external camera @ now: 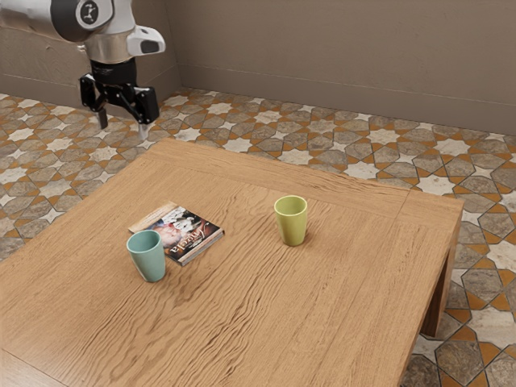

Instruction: Place the left cup onto the right cup

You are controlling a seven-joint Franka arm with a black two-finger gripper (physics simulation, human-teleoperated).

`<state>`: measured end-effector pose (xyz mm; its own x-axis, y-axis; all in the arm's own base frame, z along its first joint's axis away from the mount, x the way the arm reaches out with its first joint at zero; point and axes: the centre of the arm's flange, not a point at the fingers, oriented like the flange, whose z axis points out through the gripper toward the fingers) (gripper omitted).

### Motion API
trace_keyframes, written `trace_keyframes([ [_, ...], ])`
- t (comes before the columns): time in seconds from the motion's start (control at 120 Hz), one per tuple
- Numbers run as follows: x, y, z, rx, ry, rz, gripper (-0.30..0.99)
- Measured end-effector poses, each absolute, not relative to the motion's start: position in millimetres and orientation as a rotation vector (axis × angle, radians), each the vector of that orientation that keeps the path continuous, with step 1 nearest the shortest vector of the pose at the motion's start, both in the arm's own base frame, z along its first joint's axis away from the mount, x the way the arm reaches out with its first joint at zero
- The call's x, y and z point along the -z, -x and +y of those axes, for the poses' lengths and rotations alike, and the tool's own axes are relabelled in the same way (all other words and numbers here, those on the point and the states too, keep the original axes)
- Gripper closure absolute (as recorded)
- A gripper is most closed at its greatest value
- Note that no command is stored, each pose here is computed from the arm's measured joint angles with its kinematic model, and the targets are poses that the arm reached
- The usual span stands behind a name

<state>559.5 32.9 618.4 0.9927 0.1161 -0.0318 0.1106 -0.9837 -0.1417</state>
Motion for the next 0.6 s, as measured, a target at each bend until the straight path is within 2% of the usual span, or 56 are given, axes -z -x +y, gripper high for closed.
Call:
trace_keyframes([
  [0.283,-597.4,-561.3,-42.9,-0.049,2.995,0.069,0.00],
  [0.6,-549.7,-546.9,-63.3,-0.051,2.988,0.094,0.00],
])
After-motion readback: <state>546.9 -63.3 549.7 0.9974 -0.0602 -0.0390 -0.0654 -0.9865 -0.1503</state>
